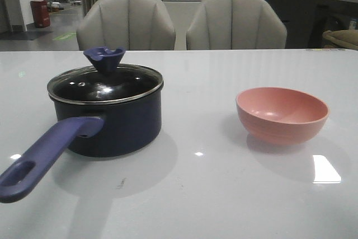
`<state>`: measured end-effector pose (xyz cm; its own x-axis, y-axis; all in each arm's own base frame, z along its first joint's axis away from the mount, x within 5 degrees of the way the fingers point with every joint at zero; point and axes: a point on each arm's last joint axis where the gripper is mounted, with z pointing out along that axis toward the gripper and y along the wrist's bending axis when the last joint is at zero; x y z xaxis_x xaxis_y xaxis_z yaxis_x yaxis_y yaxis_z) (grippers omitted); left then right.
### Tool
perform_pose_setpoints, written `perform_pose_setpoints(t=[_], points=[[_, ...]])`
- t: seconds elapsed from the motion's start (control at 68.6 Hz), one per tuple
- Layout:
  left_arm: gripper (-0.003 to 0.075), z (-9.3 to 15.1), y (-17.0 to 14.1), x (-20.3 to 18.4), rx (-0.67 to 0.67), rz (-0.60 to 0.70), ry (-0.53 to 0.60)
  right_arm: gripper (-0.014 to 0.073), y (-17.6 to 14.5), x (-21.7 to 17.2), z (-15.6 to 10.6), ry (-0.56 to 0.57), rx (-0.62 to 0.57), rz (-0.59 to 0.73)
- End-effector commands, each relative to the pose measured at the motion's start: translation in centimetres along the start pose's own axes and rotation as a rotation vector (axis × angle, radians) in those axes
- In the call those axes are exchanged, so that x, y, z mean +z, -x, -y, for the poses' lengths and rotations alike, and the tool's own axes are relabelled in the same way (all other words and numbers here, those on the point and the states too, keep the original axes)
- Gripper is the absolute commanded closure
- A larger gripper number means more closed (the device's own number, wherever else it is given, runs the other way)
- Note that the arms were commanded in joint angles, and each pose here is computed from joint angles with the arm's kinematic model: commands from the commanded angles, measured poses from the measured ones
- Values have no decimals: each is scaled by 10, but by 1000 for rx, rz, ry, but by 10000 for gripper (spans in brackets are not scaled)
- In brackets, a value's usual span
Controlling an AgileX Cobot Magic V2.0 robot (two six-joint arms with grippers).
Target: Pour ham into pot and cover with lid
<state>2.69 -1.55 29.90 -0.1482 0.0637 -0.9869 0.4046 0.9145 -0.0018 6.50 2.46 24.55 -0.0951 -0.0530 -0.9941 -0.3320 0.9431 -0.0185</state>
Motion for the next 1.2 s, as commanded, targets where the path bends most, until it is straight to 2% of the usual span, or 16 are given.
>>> perform_pose_setpoints(t=[0.0, 0.087, 0.16, 0.277, 0.291, 0.321, 0.393, 0.86, 1.035, 1.18], points=[[49, 0, 3, -9, -8, 146, 4, 445, 15, -1, 3, -28, -4, 86], [130, 0, -3, -9, -8, 149, 4, 445, 15, -1, 3, -28, -4, 86], [279, 0, -4, -8, -8, 146, 4, 445, 15, -1, 3, -28, -4, 86], [559, 0, -4, -8, -8, 147, 4, 445, 15, -1, 3, -28, -4, 86], [559, 0, -4, -8, -8, 147, 4, 445, 15, -1, 3, -28, -4, 86], [617, 0, -4, -8, -8, 147, 4, 445, 15, -1, 3, -28, -4, 86], [596, 0, -4, -8, -8, 147, 4, 445, 15, -1, 3, -28, -4, 86], [601, 0, -9, -5, -7, 141, 9, 445, 15, -1, 3, -28, -4, 86], [601, -6, -23, 8, 3, 170, 117, 445, 15, -1, 3, -28, -4, 86], [601, -14, -49, 23, -3, 233, 246, 445, 15, -1, 3, -28, -4, 86]])
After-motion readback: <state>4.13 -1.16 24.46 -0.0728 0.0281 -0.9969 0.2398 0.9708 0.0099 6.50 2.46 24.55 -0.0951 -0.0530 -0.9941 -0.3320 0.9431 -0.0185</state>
